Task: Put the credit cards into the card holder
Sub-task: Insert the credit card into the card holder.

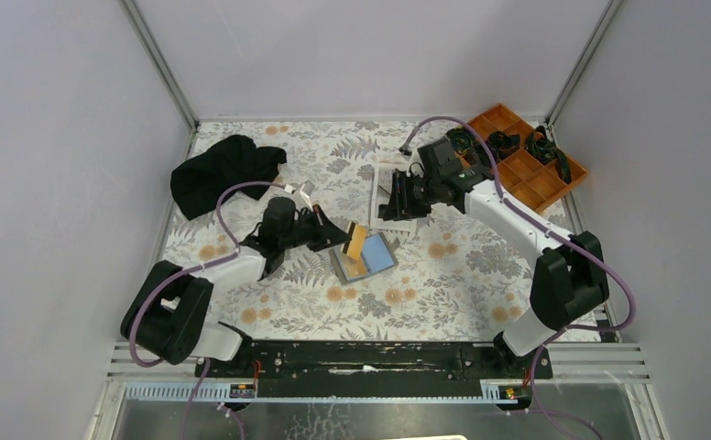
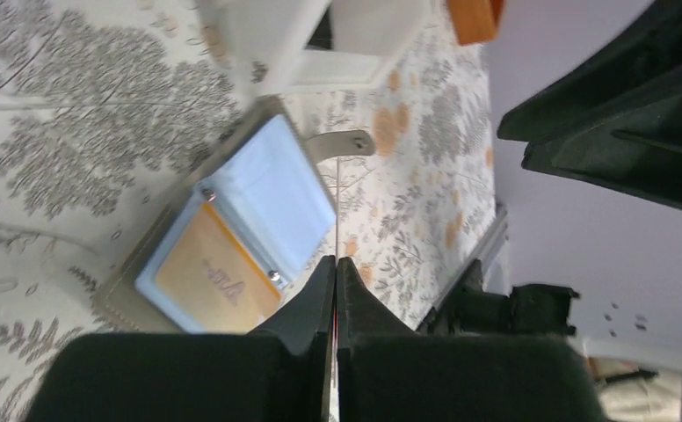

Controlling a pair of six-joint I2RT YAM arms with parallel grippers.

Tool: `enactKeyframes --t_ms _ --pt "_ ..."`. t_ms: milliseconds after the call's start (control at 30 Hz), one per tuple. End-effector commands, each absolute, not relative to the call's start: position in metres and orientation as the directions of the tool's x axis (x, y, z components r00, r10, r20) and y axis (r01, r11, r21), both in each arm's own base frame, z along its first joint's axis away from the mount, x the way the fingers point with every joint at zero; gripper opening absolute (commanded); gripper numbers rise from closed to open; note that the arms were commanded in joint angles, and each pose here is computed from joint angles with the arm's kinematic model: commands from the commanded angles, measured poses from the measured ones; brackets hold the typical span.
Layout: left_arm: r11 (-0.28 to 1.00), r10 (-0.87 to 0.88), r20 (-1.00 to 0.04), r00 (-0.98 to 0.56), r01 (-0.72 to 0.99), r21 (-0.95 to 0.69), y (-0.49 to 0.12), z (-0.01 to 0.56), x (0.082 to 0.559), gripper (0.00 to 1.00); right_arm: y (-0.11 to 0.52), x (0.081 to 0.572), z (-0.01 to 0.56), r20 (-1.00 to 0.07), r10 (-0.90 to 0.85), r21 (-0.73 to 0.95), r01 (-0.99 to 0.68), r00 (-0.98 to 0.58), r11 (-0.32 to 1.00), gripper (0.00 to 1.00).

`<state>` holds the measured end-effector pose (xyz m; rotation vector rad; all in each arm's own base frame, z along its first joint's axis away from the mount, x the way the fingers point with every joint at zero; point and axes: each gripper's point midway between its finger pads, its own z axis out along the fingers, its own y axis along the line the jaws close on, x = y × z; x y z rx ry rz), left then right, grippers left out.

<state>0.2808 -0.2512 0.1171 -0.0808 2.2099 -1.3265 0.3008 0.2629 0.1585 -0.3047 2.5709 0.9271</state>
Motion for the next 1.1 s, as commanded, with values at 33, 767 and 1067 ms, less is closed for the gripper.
enactKeyframes --t_ms 33,767,1067 --pt "0.626 -0.487 -0.447 -0.750 0.057 -0.778 -0.233 0.098 0.287 0.00 0.248 0.306 0.137 -0.517 -0.060 0.389 -0.297 -0.854 0.872 0.31" --pt "0.640 -0.678 -0.474 -0.562 -0.135 -0.756 -0.265 0.097 0.247 0.00 0.233 0.312 0.048 -0.487 -0.152 0.150 -0.254 -0.860 0.956 0.00" --pt "0.657 -0.706 -0.503 -0.499 -0.195 -0.729 -0.256 0.086 0.239 0.00 0.239 0.313 0.035 -0.467 -0.165 0.148 -0.261 -0.869 0.954 0.00"
